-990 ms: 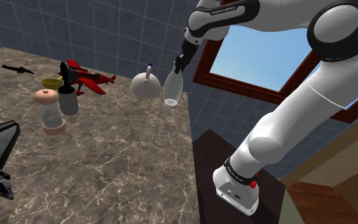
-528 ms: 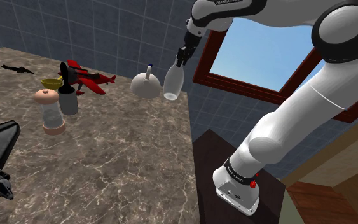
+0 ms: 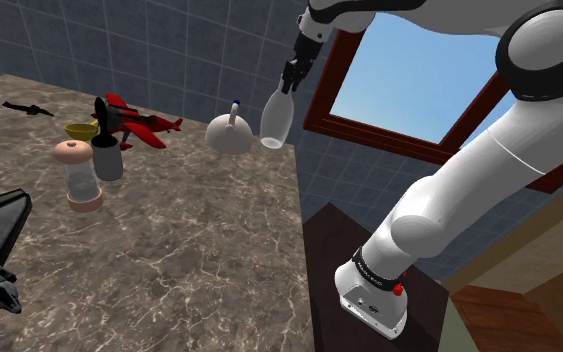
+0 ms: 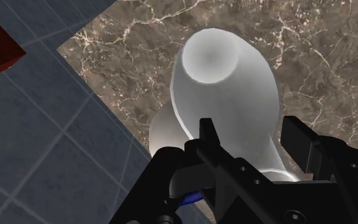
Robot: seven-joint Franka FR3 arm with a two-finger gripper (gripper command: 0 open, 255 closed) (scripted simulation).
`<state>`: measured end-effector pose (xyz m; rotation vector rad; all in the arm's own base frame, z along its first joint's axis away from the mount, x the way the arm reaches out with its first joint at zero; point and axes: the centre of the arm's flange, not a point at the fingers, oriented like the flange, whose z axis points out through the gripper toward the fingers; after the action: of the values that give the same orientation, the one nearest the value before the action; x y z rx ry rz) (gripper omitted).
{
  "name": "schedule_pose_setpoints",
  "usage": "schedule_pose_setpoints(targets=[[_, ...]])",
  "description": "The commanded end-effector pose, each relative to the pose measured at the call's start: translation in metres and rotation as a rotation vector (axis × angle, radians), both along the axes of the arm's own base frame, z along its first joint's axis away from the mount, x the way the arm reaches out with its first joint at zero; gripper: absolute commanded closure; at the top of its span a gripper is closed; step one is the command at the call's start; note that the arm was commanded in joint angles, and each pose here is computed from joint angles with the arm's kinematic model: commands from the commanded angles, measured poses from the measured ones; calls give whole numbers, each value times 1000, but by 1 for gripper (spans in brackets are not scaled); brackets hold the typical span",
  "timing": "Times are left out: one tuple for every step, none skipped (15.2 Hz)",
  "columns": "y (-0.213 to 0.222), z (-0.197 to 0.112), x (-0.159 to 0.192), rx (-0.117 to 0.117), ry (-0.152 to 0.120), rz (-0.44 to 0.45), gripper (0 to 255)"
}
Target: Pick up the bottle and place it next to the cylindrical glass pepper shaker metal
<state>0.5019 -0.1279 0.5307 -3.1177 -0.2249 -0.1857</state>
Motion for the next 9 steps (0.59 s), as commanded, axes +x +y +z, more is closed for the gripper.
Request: schedule_pose_setpoints(targets=[[0, 11, 1, 0, 0, 0, 255], [0, 17, 1, 0, 0, 0, 255], [0, 22, 1, 0, 0, 0, 255], [0, 27, 1, 0, 0, 0, 255], [0, 33, 1, 0, 0, 0, 255], [0, 38, 1, 0, 0, 0, 255], [0, 43, 1, 0, 0, 0, 255], [0, 48, 1, 0, 0, 0, 255], [0, 54, 1, 0, 0, 0, 255]])
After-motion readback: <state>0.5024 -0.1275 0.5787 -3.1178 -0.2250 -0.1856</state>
